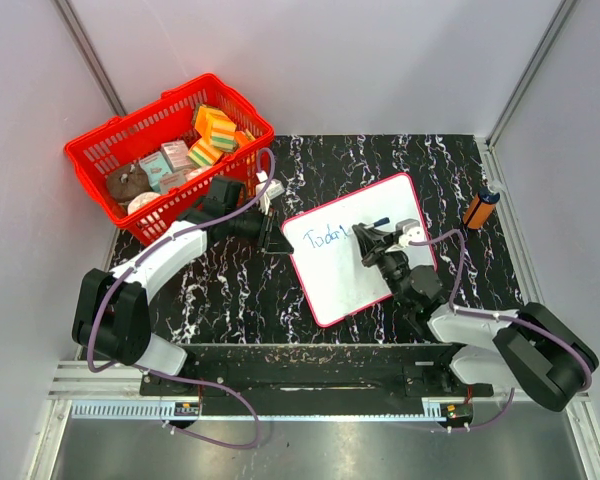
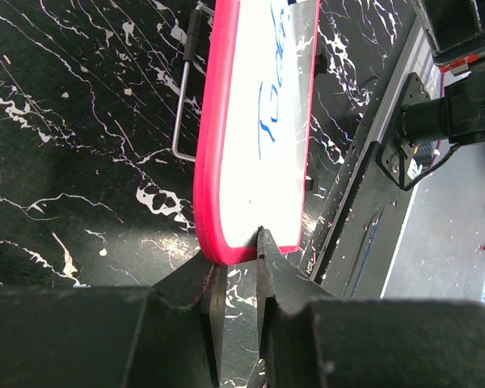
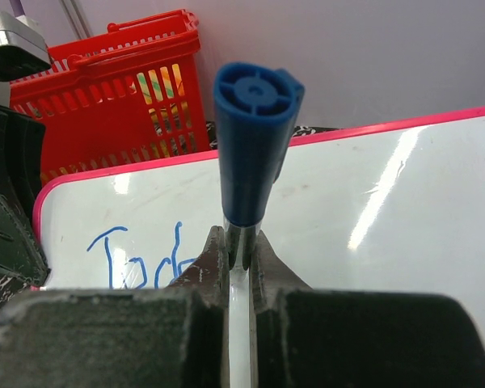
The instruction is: Write a sentence on the whiteboard
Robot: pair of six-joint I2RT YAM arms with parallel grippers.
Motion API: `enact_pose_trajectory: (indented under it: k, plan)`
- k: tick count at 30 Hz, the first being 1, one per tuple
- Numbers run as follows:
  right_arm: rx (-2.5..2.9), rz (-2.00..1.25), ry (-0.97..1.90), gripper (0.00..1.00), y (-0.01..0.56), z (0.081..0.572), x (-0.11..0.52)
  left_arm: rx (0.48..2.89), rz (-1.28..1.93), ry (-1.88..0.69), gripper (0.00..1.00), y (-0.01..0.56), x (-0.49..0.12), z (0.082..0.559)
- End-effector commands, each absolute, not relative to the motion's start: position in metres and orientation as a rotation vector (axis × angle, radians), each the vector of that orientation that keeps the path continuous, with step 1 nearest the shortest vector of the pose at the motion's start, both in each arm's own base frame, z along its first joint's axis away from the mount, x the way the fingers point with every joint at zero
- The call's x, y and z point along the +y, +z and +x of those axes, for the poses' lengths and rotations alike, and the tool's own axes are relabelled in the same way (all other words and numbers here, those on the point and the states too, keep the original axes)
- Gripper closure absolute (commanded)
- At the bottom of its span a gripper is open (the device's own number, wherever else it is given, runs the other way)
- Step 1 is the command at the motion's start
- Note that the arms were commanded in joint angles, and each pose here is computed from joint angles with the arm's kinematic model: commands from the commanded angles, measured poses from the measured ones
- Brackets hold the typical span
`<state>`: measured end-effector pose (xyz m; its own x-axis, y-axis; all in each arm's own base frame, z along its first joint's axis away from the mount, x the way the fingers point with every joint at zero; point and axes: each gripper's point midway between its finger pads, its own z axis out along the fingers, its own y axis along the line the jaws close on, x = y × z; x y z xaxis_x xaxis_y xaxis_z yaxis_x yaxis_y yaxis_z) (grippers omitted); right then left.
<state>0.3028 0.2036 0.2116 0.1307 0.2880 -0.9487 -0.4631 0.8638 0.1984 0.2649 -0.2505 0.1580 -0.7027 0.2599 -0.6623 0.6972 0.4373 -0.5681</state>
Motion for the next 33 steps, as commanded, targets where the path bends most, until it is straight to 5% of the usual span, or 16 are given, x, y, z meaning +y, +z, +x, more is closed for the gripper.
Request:
enact_pose_trajectory:
  k: [1, 10, 33]
  plan:
    - [1.312, -0.114, 0.517, 1.0, 0.223, 0.306, 0.193, 2.325, 1.008, -1.113, 1.0, 0.109, -0.243, 0.23]
    - [1.244, 0.007, 0.487, 1.0, 0.265, 0.317, 0.181, 2.326, 1.01, -1.114, 1.0, 0.109, -0.244, 0.23]
    - [1.339, -0.06, 0.528, 1.0, 0.223, 0.313, 0.194, 2.331, 1.013, -1.105, 1.0, 0.109, -0.243, 0.229]
